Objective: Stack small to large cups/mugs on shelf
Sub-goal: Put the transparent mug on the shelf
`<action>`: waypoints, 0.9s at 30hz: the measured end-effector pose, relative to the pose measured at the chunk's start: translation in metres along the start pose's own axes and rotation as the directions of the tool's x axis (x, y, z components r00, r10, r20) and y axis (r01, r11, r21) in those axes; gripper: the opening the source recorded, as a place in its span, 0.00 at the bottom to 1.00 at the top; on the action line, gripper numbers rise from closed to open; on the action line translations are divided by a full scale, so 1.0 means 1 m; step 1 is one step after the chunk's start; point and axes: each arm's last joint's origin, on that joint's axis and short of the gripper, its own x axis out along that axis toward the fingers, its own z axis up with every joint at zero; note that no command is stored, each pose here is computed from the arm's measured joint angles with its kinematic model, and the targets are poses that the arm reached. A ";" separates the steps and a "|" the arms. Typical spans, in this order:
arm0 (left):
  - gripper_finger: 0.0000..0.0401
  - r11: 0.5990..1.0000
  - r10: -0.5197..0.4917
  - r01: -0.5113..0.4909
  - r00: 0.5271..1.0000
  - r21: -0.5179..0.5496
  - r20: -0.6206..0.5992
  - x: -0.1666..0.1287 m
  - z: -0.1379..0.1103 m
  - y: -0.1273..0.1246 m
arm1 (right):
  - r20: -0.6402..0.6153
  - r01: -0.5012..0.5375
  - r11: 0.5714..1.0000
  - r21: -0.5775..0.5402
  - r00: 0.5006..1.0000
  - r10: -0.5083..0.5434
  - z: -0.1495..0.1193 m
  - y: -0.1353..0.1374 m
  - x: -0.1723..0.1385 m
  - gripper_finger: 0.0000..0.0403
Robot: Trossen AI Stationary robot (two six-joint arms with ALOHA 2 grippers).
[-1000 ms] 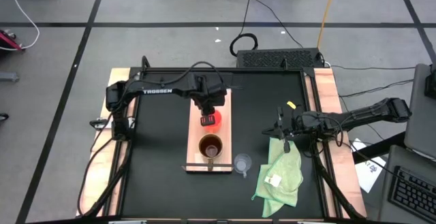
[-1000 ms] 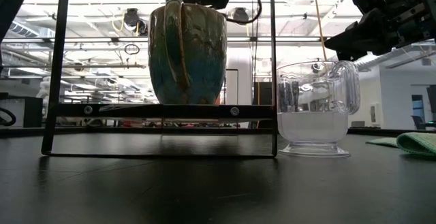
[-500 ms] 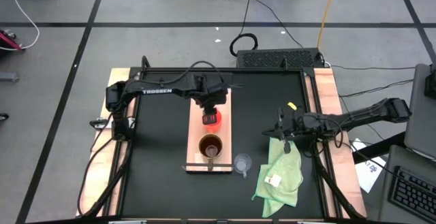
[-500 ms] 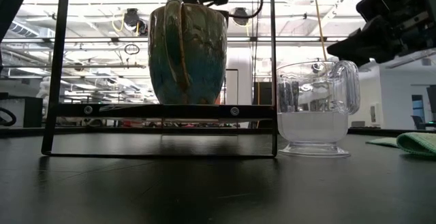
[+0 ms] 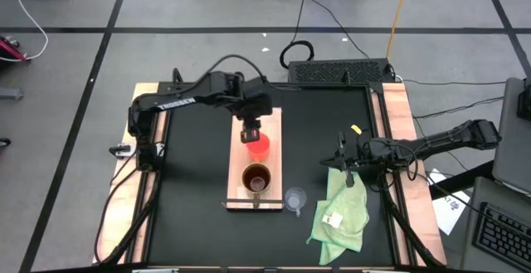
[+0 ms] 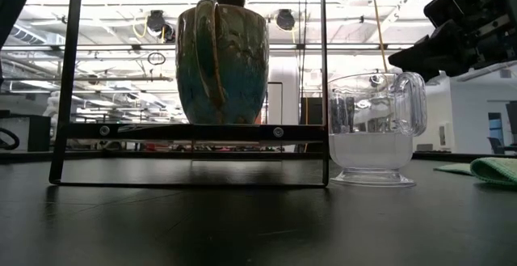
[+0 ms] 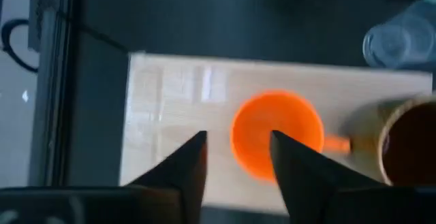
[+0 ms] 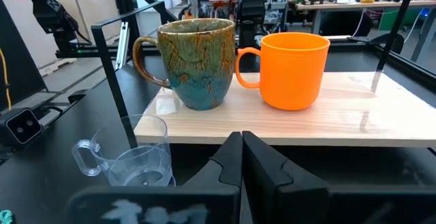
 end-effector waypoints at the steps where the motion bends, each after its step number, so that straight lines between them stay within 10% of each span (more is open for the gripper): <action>1: 0.35 1.000 0.000 0.000 1.000 0.007 -0.012 -0.007 -0.003 0.000 | -0.001 0.000 1.000 0.000 1.000 0.000 0.000 0.000 0.000 0.00; 6: 0.04 1.000 0.008 -0.008 1.000 -0.002 -0.015 -0.039 -0.019 0.000 | -0.008 0.001 1.000 -0.009 1.000 -0.001 -0.001 0.000 0.000 0.00; 17: 0.01 0.996 0.094 -0.089 0.917 -0.029 0.388 -0.112 -0.094 -0.016 | -0.043 -0.001 0.999 -0.037 0.999 -0.001 -0.005 0.000 0.000 0.00; 27: 0.00 0.994 0.091 -0.030 0.765 -0.105 0.637 -0.073 -0.196 -0.029 | 0.013 -0.002 0.998 -0.062 1.000 0.003 0.001 0.000 0.000 0.00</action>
